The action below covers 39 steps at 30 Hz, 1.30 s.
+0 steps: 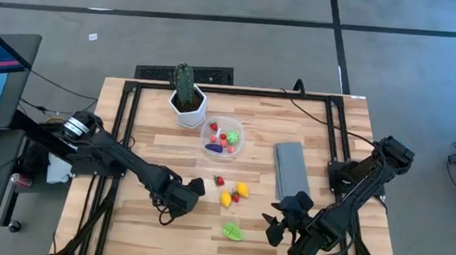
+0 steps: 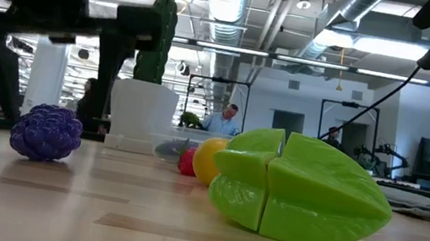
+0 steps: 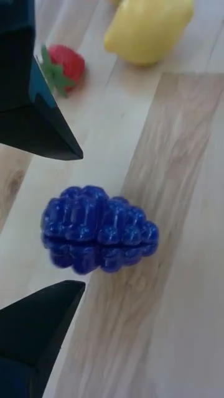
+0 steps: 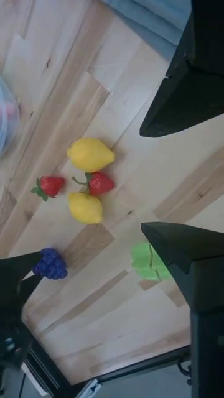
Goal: Pick and placing Produce into tupperware
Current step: Put the blueberry into the transparent bin
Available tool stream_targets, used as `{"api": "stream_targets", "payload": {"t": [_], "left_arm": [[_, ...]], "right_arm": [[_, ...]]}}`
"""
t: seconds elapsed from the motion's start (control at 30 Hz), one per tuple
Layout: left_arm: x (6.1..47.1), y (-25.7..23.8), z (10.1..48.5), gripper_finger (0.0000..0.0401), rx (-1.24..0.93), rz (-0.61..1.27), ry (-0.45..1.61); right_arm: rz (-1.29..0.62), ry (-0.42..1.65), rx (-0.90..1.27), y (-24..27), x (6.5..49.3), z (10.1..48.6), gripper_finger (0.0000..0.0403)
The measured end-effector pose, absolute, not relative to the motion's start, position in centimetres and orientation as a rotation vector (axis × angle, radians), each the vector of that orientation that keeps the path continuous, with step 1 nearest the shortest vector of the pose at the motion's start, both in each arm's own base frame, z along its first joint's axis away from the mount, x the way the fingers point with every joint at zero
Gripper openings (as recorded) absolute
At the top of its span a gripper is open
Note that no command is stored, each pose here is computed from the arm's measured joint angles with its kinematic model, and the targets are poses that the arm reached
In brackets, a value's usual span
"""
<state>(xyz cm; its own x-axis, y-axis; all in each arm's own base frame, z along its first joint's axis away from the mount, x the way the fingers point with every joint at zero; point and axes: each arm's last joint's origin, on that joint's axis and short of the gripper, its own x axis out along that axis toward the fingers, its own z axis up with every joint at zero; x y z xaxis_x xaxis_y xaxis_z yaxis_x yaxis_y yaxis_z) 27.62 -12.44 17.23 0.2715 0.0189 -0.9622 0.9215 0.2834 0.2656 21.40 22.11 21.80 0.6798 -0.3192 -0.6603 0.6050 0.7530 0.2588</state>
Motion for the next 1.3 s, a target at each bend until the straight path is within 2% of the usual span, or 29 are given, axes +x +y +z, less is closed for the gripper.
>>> {"api": "stream_targets", "payload": {"t": [0.27,0.63,0.8,1.1,1.3], "left_arm": [[28.8,-13.0,15.7,0.0323,1.103,-0.826,1.178],[29.0,-12.5,15.7,0.0319,1.046,-0.861,1.183],[29.0,-12.2,15.6,0.0295,1.022,-0.873,1.191],[29.0,-12.0,15.6,0.0223,0.995,-0.892,1.197],[29.3,-12.2,15.2,0.0215,0.963,-0.884,1.208]], "right_arm": [[-0.537,0.631,0.495,22.3,21.2,21.8,0.0260],[-0.537,0.632,0.492,22.3,21.2,21.8,0.0260],[-0.541,0.635,0.483,22.2,21.1,21.8,0.0260],[-0.542,0.636,0.480,22.2,21.1,21.7,0.0260],[-0.545,0.637,0.478,22.2,21.1,21.7,0.0260]]}}
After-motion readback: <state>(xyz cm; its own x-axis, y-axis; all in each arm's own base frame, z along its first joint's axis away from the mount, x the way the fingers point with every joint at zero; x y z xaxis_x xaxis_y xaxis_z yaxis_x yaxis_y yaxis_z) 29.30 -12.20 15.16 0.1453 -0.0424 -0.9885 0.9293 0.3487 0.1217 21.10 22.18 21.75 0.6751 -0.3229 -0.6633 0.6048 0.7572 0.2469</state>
